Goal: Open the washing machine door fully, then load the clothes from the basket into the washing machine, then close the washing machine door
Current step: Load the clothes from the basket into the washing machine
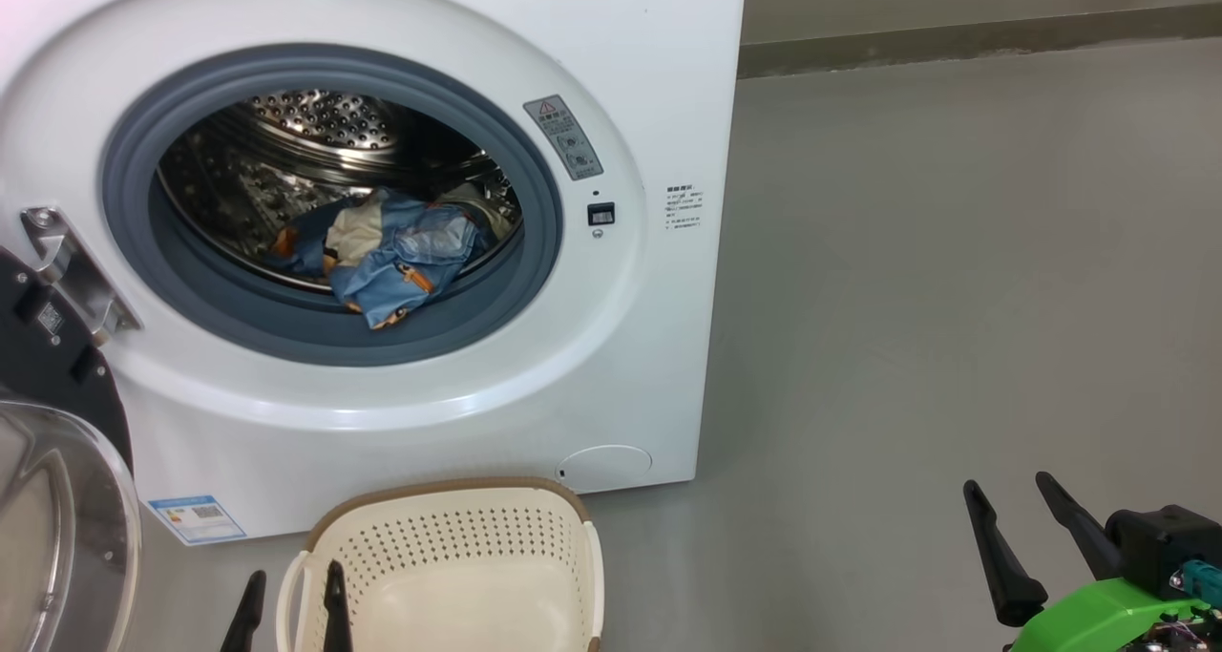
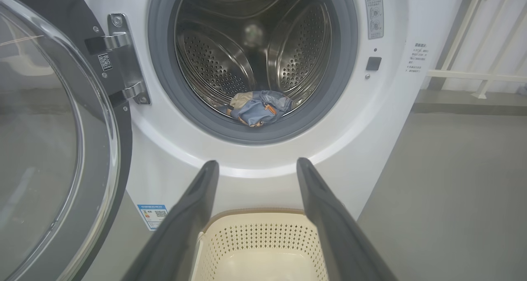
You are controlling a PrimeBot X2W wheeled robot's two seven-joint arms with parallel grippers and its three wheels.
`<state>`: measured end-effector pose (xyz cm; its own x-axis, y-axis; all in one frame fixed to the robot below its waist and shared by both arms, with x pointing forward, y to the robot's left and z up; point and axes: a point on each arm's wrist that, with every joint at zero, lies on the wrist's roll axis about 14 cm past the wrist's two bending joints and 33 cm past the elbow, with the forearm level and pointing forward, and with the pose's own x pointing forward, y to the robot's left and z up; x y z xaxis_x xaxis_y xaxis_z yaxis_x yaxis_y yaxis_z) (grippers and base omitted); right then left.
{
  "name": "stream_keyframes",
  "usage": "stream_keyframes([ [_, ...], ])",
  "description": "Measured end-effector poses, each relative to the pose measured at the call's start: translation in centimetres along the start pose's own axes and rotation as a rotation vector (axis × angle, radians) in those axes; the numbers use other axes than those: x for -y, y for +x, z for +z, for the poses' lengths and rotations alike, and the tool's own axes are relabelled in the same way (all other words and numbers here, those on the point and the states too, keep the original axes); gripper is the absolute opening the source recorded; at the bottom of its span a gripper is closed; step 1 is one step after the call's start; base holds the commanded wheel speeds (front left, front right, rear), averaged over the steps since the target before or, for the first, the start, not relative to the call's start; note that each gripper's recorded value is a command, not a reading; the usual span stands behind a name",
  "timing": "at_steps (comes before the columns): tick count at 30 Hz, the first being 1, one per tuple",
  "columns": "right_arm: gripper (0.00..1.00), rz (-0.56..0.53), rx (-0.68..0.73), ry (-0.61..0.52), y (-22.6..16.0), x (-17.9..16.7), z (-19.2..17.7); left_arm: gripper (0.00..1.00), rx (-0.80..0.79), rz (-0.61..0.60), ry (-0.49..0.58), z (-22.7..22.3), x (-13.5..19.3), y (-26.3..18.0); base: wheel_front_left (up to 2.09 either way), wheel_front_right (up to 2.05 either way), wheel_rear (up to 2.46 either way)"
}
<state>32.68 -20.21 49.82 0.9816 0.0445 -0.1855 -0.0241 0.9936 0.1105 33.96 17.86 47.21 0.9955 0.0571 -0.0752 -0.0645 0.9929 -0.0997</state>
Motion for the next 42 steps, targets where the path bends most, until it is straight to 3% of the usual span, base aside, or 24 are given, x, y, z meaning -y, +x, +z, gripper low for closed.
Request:
stream_keyframes([
  [26, 1.0, 0.006, -0.028, 0.005, 0.2, -0.3, -0.8, 1.0, -0.049, 0.011, -0.021, -0.3, 0.2, 0.9, 0.0, 0.0, 0.0],
  [36, 1.0, -0.014, -0.076, 0.02, 0.9, 0.1, -2.1, 1.0, -0.099, -0.068, 0.003, 0.2, 2.1, 5.6, 0.0, 0.0, 0.0],
  [42, 1.0, -0.053, -0.073, 0.042, 3.0, 1.0, -2.4, 1.0, -0.204, -0.114, 0.041, -0.2, 3.2, 12.7, 0.0, 0.0, 0.0],
])
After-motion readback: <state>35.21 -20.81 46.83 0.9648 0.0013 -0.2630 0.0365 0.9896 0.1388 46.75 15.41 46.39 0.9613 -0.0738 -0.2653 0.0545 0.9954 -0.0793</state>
